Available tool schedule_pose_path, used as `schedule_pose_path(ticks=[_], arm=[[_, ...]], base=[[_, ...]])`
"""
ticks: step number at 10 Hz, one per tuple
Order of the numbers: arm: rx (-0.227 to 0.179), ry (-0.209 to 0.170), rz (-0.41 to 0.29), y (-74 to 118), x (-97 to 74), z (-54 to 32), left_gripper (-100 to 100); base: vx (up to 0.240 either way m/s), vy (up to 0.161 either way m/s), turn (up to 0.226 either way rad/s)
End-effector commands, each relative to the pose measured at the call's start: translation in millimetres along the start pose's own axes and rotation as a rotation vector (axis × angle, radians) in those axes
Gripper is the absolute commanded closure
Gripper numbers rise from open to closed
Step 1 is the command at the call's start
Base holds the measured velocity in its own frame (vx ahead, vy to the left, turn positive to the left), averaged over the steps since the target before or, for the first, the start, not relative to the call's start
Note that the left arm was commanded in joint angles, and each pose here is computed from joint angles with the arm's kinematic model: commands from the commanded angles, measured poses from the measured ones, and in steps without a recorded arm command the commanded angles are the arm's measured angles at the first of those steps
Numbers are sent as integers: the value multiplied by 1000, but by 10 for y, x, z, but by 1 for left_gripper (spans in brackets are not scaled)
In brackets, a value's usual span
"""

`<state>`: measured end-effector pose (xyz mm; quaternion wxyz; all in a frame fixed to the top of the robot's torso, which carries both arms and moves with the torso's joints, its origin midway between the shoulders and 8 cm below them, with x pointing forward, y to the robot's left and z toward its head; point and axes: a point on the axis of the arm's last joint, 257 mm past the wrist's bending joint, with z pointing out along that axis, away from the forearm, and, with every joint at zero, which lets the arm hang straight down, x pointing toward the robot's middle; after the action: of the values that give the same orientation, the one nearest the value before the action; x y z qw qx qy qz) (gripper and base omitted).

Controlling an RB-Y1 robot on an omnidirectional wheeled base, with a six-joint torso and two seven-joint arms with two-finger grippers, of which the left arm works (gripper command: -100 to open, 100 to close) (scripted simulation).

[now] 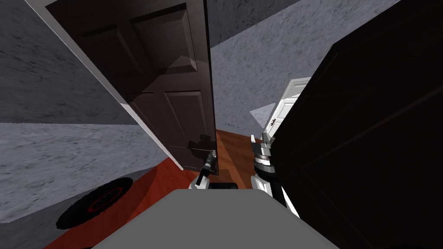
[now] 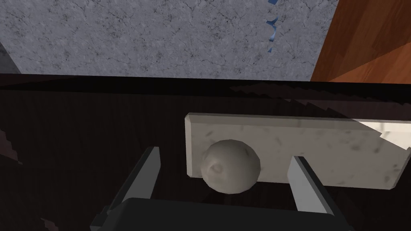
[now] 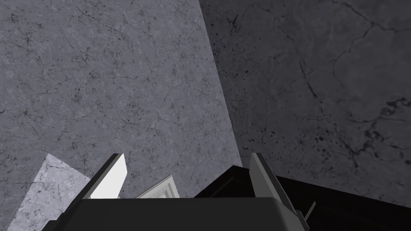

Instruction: Push the door open

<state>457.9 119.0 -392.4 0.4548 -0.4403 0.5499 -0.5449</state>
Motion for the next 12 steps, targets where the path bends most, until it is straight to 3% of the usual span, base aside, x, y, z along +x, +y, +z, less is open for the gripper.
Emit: schedule_pose_path(ticks=[1,6,11,12], arm=[[-1,0,1,1,-4,3,100],[-1,0,1,1,-4,3,100],[-10,-74,24,32,-434,-3,100],[-10,-74,24,32,-434,-3,100]], base=[[-16,-2,-6],[-12,2,-2],[174,-79,49],[126,-42,16]])
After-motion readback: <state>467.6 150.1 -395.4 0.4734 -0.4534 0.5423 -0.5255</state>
